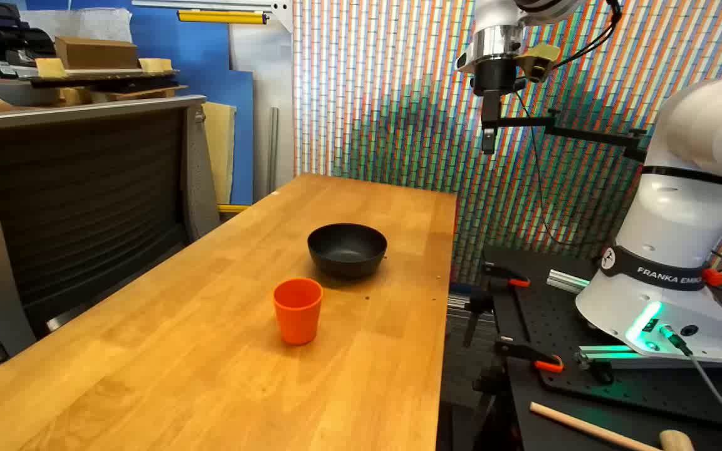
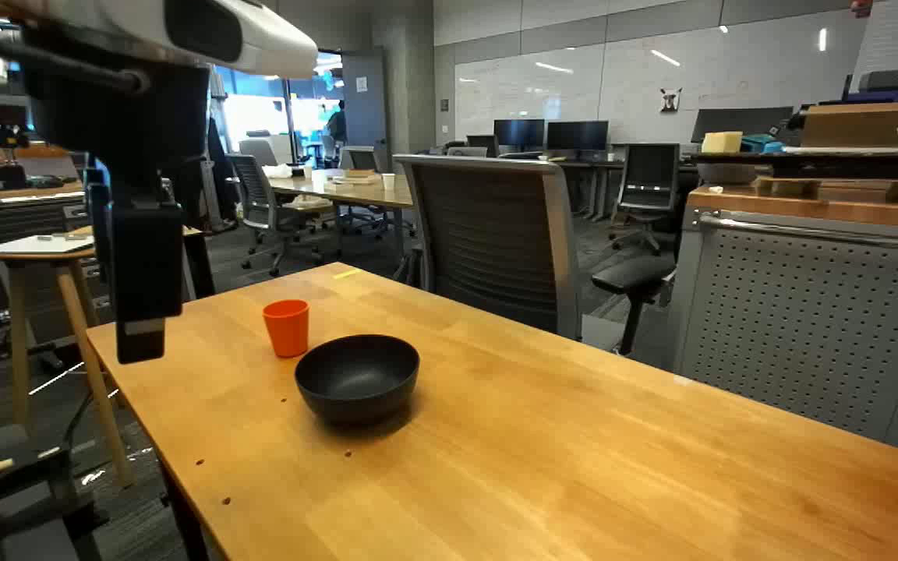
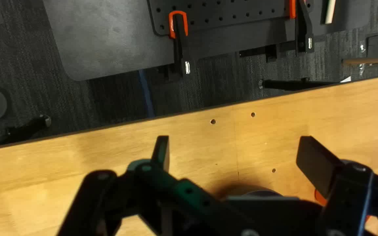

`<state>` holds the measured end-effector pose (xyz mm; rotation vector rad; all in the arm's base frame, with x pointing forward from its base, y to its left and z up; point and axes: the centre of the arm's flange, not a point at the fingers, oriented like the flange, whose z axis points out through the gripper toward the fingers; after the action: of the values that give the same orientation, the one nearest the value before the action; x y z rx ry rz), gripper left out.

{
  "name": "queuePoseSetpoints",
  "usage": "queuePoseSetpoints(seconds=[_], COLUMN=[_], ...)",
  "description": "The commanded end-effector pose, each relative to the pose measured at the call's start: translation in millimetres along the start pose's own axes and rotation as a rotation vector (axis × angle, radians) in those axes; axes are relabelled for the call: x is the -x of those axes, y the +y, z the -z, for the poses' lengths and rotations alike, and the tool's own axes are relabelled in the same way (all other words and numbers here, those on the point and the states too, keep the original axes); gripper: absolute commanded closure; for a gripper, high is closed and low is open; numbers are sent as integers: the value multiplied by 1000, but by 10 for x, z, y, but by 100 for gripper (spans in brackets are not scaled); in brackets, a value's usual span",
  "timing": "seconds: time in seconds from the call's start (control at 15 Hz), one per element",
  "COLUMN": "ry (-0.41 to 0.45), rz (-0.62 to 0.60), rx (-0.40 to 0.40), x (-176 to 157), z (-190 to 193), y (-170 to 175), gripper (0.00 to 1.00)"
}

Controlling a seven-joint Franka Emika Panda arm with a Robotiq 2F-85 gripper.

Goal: Put the cup in the bowl

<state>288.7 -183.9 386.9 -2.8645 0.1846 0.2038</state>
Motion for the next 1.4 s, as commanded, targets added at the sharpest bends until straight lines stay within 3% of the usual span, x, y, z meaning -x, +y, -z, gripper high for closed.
queuePoseSetpoints(seconds=[0.0,0.2,0.33,0.73,1.07,1.33], ry=[1,3,9,194,328,378], rz=[0,0,4,230,369,454], rx=[1,1,54,298,349,384], x=[-2,-3,-127,-639,-960,-1133], z=[5,11,-87,-703,-1180,-1618], y=[1,2,-176,-1624,-2938,-3516], gripper=[0,0,0,0,0,0])
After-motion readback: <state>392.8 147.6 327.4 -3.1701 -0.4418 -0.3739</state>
